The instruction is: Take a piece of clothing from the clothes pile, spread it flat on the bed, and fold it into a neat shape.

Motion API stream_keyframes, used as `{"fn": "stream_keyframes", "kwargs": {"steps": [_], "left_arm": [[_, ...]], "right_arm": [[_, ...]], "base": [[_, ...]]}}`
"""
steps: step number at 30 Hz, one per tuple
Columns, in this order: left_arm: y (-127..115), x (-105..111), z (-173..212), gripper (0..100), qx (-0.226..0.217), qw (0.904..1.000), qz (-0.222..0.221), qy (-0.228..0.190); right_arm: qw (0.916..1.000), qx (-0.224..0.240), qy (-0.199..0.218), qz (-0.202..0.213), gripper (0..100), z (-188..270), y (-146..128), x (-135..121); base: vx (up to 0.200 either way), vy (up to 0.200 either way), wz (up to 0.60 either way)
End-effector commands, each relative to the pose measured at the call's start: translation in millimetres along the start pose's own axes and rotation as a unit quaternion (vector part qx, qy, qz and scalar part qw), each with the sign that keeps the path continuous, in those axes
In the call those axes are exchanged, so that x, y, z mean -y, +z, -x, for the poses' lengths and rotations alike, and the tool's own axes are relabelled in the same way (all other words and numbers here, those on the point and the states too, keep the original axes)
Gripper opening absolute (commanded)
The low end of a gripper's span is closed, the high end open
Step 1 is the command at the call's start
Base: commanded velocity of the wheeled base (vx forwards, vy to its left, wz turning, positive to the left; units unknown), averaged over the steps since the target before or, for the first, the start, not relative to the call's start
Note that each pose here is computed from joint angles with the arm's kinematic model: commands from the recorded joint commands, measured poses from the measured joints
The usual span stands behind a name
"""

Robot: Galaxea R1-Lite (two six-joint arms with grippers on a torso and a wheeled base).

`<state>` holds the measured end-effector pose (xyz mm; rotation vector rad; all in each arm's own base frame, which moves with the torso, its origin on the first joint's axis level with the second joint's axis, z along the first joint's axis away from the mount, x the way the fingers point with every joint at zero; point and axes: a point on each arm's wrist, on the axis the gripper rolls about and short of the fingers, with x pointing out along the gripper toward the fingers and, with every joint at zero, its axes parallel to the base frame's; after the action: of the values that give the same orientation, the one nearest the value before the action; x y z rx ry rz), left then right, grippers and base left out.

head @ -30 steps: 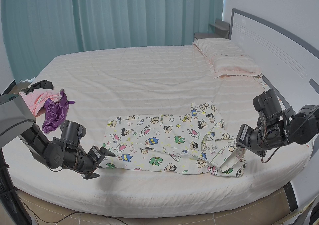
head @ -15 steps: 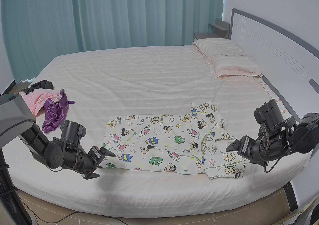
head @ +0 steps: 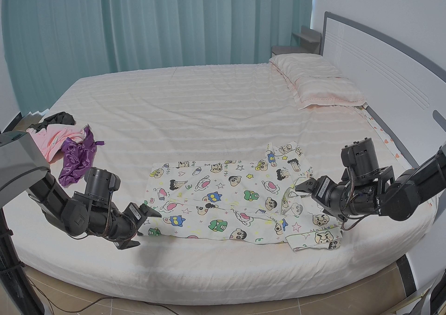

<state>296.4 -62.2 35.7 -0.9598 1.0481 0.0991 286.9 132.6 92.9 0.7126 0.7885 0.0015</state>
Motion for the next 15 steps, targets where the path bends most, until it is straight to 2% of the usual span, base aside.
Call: {"fn": "stream_keyframes", "kwargs": {"steps": [1,3,7,15], "left_arm": [[-0.5,-1.3,0.2,100,0.016,0.9998,0.004,-0.013],[-0.4,-0.5,-0.3,100,0.019,0.9996,0.011,-0.017],[0.9,1.8,-0.1,100,0.025,0.9986,0.035,-0.030],[-7.4,1.8,-2.3,100,0.016,0.9992,0.020,-0.030]], "right_arm": [[0.9997,-0.012,-0.016,-0.013,100,-13.0,-20.0,27.6],[0.9998,-0.008,-0.012,-0.012,100,-12.7,-23.0,32.5],[0.9998,0.012,0.008,-0.011,100,-1.9,-24.6,36.3],[0.9996,0.003,0.024,-0.013,100,13.7,-28.0,40.2]], "base": [[0.000,0.000,0.00],[0.000,0.000,0.00],[0.200,0.000,0.00],[0.200,0.000,0.00]]}}
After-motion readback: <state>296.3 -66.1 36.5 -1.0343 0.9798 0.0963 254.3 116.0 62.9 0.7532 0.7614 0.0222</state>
